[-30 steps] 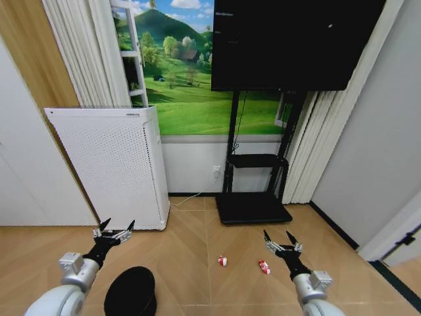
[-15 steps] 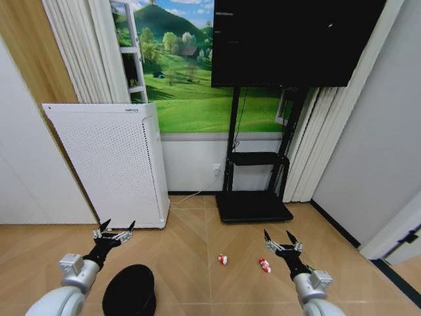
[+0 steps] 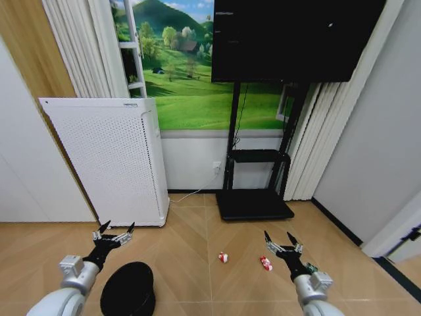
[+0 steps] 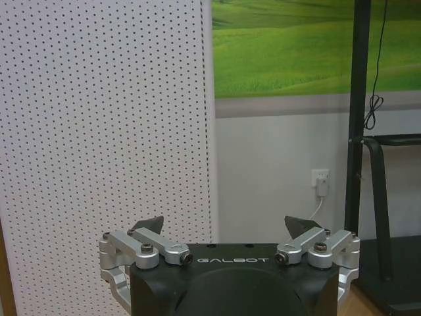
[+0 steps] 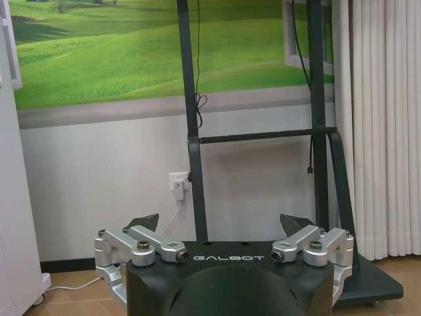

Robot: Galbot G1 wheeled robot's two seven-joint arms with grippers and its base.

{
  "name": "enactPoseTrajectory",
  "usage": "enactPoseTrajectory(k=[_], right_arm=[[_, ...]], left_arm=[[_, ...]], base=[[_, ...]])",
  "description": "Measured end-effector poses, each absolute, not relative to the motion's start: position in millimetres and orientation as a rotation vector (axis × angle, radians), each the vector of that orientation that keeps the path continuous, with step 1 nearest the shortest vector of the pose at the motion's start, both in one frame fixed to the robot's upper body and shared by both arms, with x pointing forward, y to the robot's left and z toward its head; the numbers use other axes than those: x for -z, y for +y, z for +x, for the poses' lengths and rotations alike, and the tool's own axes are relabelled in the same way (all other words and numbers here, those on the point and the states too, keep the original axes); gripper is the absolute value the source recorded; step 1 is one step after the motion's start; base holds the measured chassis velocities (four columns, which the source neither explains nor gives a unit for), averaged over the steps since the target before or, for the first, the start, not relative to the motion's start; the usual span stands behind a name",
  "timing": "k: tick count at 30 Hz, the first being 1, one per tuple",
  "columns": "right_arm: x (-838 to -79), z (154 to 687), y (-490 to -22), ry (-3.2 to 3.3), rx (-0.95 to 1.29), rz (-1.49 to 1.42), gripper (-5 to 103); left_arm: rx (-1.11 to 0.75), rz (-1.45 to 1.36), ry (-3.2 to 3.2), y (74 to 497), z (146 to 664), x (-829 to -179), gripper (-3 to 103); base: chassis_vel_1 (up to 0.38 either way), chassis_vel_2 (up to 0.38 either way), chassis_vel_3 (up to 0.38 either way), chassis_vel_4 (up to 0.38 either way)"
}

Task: Pick up the trash bin and place the garbage on the floor into it.

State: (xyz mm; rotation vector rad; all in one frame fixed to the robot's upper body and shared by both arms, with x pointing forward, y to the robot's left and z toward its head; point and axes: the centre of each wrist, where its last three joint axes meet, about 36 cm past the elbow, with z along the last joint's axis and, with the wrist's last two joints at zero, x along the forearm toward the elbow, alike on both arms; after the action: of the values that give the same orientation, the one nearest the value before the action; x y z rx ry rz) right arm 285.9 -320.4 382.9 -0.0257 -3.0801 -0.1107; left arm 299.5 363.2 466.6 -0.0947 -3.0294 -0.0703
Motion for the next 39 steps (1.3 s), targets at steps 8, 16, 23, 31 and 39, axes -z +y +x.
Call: enactPoseTrajectory(k=[8,16,23,31,39], right_arm=[[-381.8,286.3,-321.6,-3.077,0.107,-0.026,100],[-380.4,287.1,-322.1,-3.076,0.112,-0.022,100],[-378.8,287.1,-323.6,-3.077,0.114,-0.021,100],[-377.7,287.4,-322.1,-3.078,0.115,-0.013,100],[-373.3,290.4,-321.6,-3.071,0.124,-0.010,100]], left_arm=[[0.071,-0.091,-3.030,362.7,299.1,-466.0,100],[0.080,-0.089,-3.027,361.1,297.1,-465.3,100],[0.087,-0.088,-3.029,359.9,296.2,-465.5,100],[0.086,-0.073,-3.028,359.9,292.8,-463.9,100],[0.090,-0.060,-3.022,362.2,290.2,-464.2,100]], base=[[0.000,0.000,0.000,0.000],[0.000,0.000,0.000,0.000],[0.000,0.000,0.000,0.000],[0.000,0.000,0.000,0.000],[0.000,0.000,0.000,0.000]])
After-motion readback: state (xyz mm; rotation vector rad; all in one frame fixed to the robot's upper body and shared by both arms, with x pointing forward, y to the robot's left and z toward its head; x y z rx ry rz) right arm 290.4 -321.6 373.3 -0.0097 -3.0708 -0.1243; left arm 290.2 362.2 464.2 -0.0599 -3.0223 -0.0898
